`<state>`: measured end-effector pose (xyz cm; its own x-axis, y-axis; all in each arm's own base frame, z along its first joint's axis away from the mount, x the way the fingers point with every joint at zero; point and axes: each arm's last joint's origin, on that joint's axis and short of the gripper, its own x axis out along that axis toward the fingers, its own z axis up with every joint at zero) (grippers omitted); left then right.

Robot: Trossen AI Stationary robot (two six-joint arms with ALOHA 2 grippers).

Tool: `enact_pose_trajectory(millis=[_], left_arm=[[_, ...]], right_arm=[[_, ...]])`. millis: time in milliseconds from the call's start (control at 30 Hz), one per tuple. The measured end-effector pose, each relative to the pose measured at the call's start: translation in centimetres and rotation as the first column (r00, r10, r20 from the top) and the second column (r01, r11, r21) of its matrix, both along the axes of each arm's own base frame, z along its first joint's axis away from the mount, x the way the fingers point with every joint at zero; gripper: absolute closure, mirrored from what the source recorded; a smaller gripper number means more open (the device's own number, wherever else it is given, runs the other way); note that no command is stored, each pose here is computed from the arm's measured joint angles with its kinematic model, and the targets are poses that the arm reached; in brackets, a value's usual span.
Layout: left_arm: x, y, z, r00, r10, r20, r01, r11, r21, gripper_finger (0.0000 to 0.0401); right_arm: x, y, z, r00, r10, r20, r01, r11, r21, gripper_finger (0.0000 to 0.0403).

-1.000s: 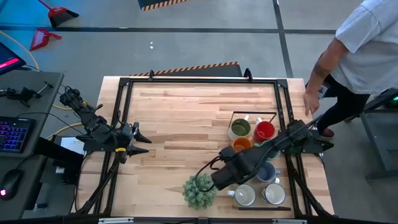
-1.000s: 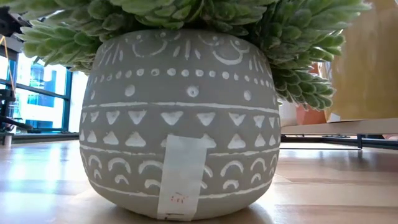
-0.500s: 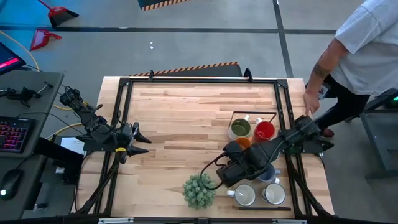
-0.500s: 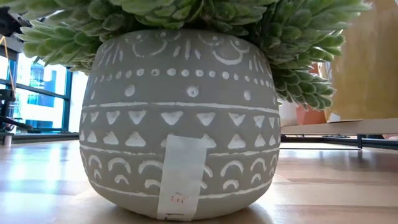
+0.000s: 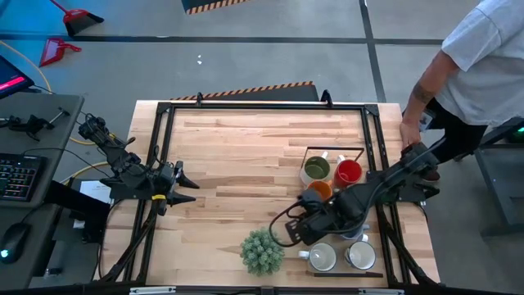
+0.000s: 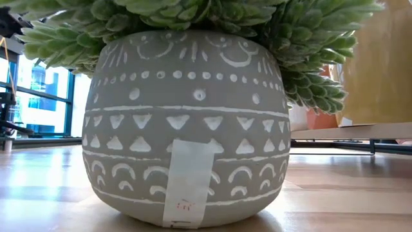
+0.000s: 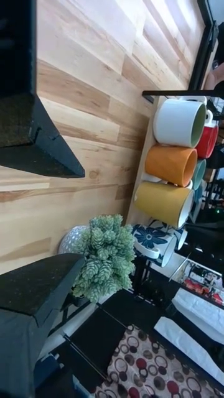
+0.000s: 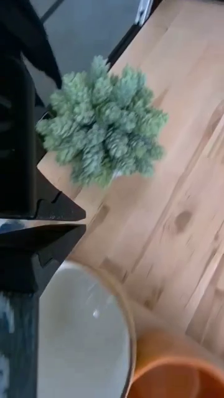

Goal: Place coffee mugs
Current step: Adjust the mugs on the shelf

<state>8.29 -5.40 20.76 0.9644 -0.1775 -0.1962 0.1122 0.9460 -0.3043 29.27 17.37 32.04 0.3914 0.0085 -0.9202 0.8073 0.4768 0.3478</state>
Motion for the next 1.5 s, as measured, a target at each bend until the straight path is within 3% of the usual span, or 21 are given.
enact_pose_trajectory(millis=[333,767,1000,1367,1500], left_arm=[[0.0,0.0,0.0,1.0,0.001,0.0,-0.001,1.0,0.0,0.0204],[0.0,0.0,0.0,1.0,0.002,-0.002,-0.002,1.0,0.002,0.0204],[0.0,0.0,0.0,1.0,0.001,-0.002,-0.001,1.0,0.002,0.0204],[0.0,0.0,-0.1,1.0,0.002,-0.005,-0.002,1.0,0.004,0.0204],[0.0,0.0,-0.1,1.0,0.001,-0.005,-0.001,1.0,0.005,0.0204]], right_arm=[[0.8,0.0,-1.3,0.999,-0.027,0.024,0.027,1.0,-0.013,0.0403],[1.4,0.2,-3.2,0.996,-0.019,-0.088,0.017,1.0,-0.024,0.0403],[0.7,-0.2,-3.3,0.984,-0.087,-0.157,0.078,0.995,-0.06,0.0403],[1.5,0.2,-2.8,0.998,0.002,-0.056,-0.003,1.0,-0.022,0.0403],[0.9,-0.5,-1.4,0.999,-0.029,0.03,0.032,0.995,-0.09,0.0403]])
